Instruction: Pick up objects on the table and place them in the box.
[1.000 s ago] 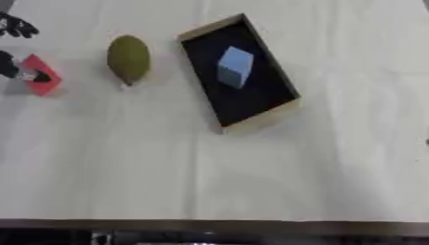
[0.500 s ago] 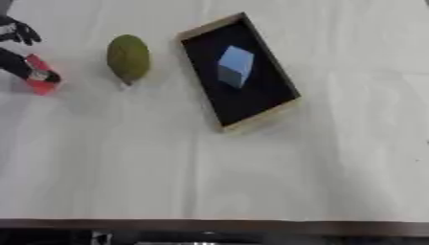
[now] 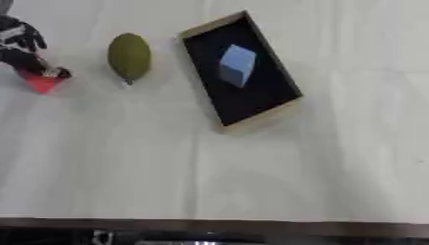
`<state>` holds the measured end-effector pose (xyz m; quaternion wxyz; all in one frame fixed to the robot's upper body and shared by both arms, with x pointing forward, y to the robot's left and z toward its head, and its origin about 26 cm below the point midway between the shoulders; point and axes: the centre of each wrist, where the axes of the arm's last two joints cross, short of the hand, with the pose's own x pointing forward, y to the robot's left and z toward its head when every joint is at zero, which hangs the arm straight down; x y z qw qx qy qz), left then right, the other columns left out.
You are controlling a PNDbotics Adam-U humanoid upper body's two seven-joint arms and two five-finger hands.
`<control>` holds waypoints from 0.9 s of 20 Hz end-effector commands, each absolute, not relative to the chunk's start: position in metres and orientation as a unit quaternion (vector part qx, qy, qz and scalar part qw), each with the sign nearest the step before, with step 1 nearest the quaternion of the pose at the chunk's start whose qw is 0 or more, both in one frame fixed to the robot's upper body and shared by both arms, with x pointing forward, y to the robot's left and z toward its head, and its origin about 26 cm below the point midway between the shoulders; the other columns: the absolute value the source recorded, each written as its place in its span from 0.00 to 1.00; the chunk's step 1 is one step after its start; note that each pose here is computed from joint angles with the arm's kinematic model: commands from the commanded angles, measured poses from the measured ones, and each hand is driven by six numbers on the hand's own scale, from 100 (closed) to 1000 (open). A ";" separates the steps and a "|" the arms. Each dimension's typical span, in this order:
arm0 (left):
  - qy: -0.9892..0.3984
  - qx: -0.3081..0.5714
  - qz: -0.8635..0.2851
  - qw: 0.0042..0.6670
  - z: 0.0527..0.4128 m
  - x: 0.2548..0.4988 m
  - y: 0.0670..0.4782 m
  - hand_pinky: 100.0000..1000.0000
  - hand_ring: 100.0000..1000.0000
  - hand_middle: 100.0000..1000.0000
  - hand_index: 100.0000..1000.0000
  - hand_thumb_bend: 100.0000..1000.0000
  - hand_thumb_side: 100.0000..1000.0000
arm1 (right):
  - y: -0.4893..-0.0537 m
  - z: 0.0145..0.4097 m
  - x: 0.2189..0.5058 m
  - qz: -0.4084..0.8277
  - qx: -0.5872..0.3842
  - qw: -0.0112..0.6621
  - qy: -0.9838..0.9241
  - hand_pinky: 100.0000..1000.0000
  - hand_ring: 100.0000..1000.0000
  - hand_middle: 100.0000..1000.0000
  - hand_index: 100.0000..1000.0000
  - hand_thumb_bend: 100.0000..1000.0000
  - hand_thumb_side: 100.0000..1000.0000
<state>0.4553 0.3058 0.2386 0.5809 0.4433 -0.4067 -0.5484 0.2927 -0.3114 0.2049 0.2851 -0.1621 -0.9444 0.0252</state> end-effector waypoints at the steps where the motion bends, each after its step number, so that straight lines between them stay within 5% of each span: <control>1: -0.409 0.456 -0.540 0.577 0.252 0.455 0.309 0.84 0.73 0.53 0.69 0.55 0.47 | -0.311 0.212 0.291 0.027 -0.163 0.276 -0.947 0.86 0.80 0.56 0.87 0.00 0.60; 7: -0.407 0.459 -0.535 0.581 0.252 0.455 0.308 0.82 0.69 0.50 0.66 0.38 0.26 | -0.312 0.211 0.291 0.025 -0.163 0.277 -0.947 0.86 0.80 0.56 0.87 0.00 0.60; 18: -0.434 0.462 -0.516 0.576 0.268 0.449 0.304 0.79 0.58 0.41 0.57 0.19 0.15 | -0.312 0.210 0.290 0.023 -0.164 0.280 -0.946 0.86 0.80 0.56 0.87 0.00 0.60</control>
